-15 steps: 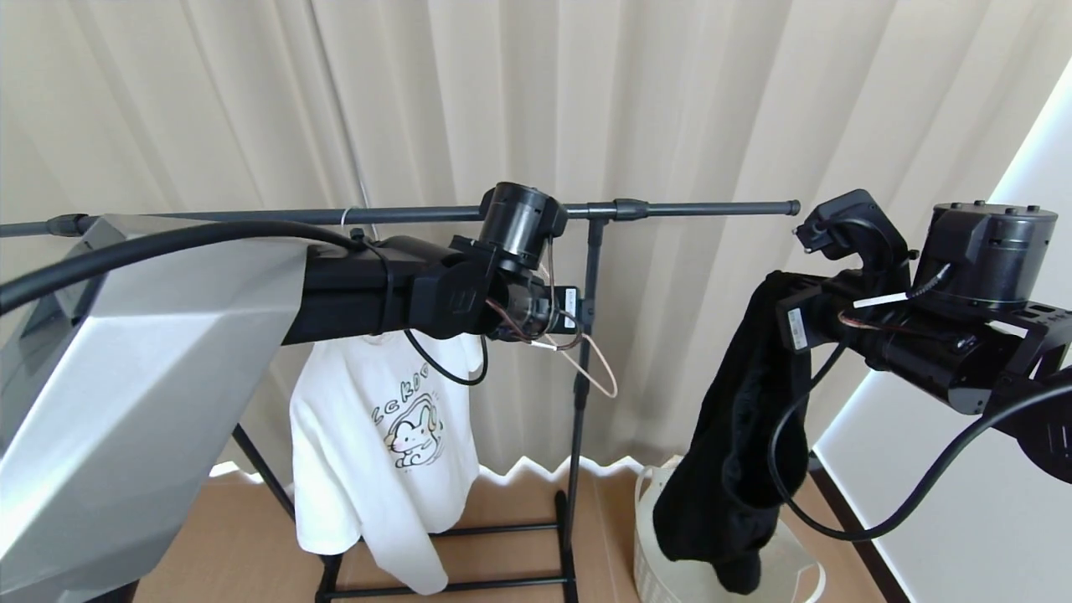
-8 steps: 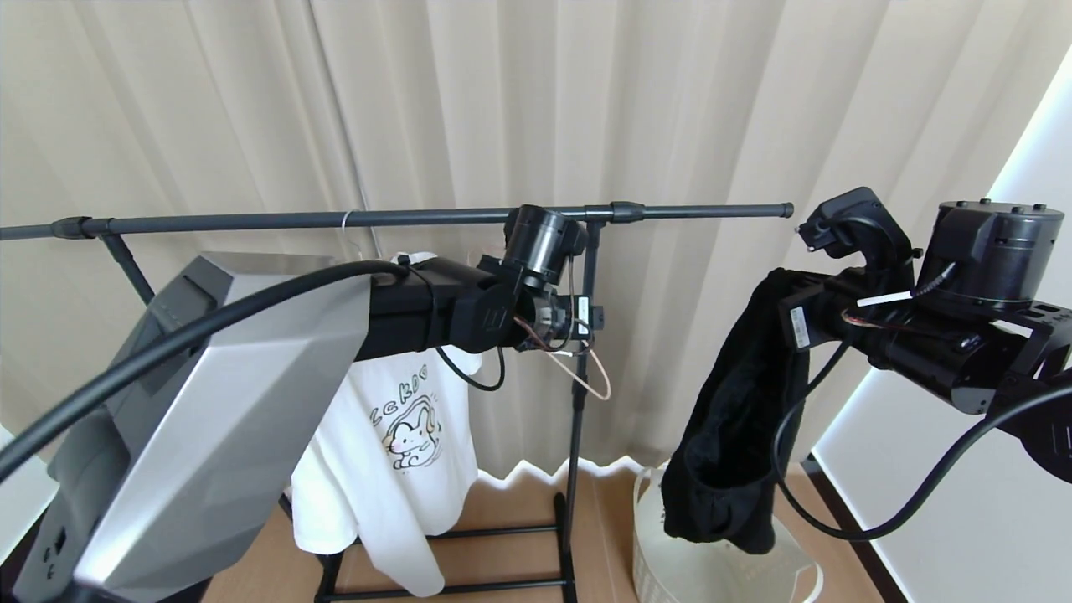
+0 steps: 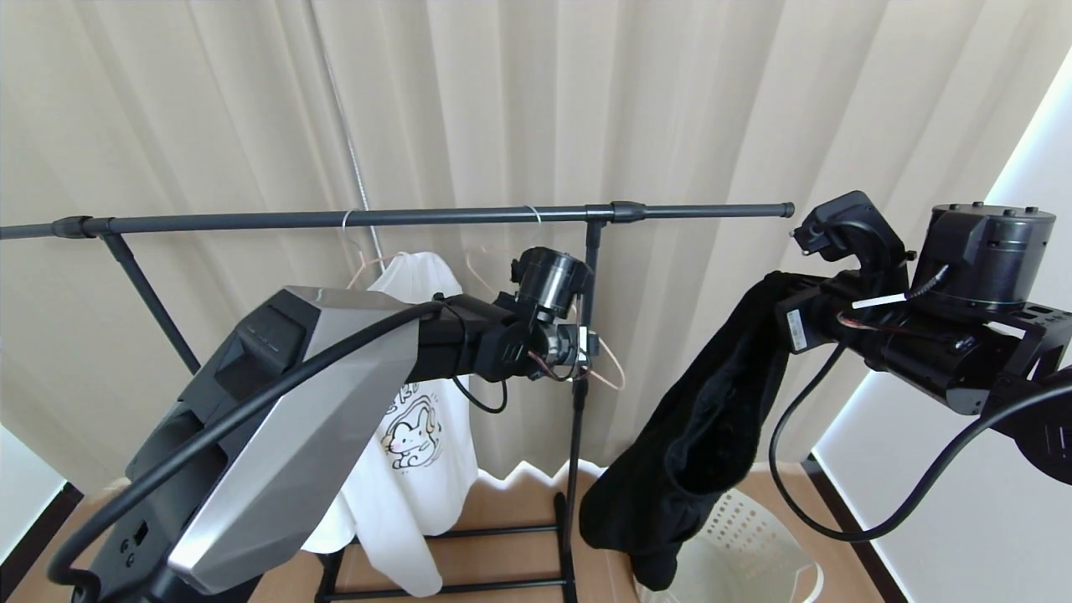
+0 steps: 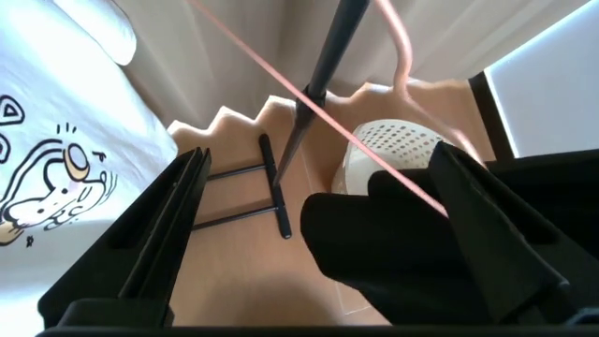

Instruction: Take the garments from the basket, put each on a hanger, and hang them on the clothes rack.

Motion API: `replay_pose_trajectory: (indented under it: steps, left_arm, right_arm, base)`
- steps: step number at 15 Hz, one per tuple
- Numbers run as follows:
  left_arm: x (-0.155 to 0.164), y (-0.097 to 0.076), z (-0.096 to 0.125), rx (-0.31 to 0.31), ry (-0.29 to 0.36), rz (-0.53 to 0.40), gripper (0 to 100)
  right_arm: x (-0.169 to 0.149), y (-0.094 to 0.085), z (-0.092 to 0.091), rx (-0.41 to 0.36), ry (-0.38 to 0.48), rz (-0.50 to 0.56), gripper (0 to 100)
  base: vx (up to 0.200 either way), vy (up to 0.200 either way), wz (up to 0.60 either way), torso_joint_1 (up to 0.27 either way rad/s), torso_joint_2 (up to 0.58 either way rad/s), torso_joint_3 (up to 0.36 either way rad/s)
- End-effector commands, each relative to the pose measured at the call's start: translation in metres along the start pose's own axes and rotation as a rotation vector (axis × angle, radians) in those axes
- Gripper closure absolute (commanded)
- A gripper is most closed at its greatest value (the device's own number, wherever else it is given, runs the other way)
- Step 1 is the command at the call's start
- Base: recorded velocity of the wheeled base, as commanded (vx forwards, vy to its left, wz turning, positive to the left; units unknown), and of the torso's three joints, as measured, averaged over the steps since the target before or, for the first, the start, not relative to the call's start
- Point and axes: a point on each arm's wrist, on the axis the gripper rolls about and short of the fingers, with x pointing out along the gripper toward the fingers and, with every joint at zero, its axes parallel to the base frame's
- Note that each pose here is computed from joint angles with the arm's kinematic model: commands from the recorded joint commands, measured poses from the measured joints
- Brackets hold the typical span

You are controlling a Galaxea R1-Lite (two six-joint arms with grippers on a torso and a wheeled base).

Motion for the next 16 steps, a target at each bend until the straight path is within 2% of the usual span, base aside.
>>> replay_pose_trajectory:
  steps: [1,4,7,8,9,11,12,13,16]
  left_arm:
    - [0.002,0.000,-0.002,0.001,0.004,0.006,0]
    - [-0.021,0.001,0.020,-0.047,-0.054,-0.006,0]
    - [-0.020,-0.001,0.027,-0.065,-0.125,-0.034,0]
    - [-0.020,-0.001,0.027,-0.065,-0.125,-0.034,0]
    - [-0.008,-0.003,0.021,-0.071,-0.154,-0.044,0]
    - [0.002,-0.005,0.015,-0.063,-0.162,-0.046,0]
    - [0.013,-0.005,0.011,-0.074,-0.199,-0.055,0]
    - [0.023,0.000,0.009,-0.063,-0.232,-0.051,0]
    - [0.031,0.013,0.010,-0.052,-0.252,-0.014,0]
  right_arm:
    - [0.001,0.000,0.000,-0.001,0.001,0.002,100]
    - [0.000,0.000,0.000,-0.001,0.000,0.001,100]
    - [0.000,0.001,-0.001,-0.002,0.003,0.001,100]
    - [0.000,0.001,-0.001,-0.002,0.003,0.001,100]
    - [0.001,0.001,-0.001,-0.002,0.004,0.002,100]
    - [0.001,0.001,-0.001,-0.002,0.004,0.002,100]
    - [0.002,0.001,-0.002,-0.003,0.007,0.003,100]
    - [0.003,0.002,-0.003,-0.004,0.011,0.005,100]
    - [0.006,0.004,-0.005,-0.007,0.021,0.008,100]
  base:
    - [0.000,0.000,0.00,0.000,0.00,0.000]
    - [0.000,0.000,0.00,0.000,0.00,0.000]
    - [0.000,0.000,0.00,0.000,0.00,0.000]
    - [0.000,0.000,0.00,0.000,0.00,0.000]
    - [0.000,0.000,0.00,0.000,0.00,0.000]
    - [0.000,0.000,0.00,0.000,0.00,0.000]
    - [0.000,0.000,0.00,0.000,0.00,0.000]
    - [0.000,0.000,0.00,0.000,0.00,0.000]
    - [0.000,0.000,0.00,0.000,0.00,0.000]
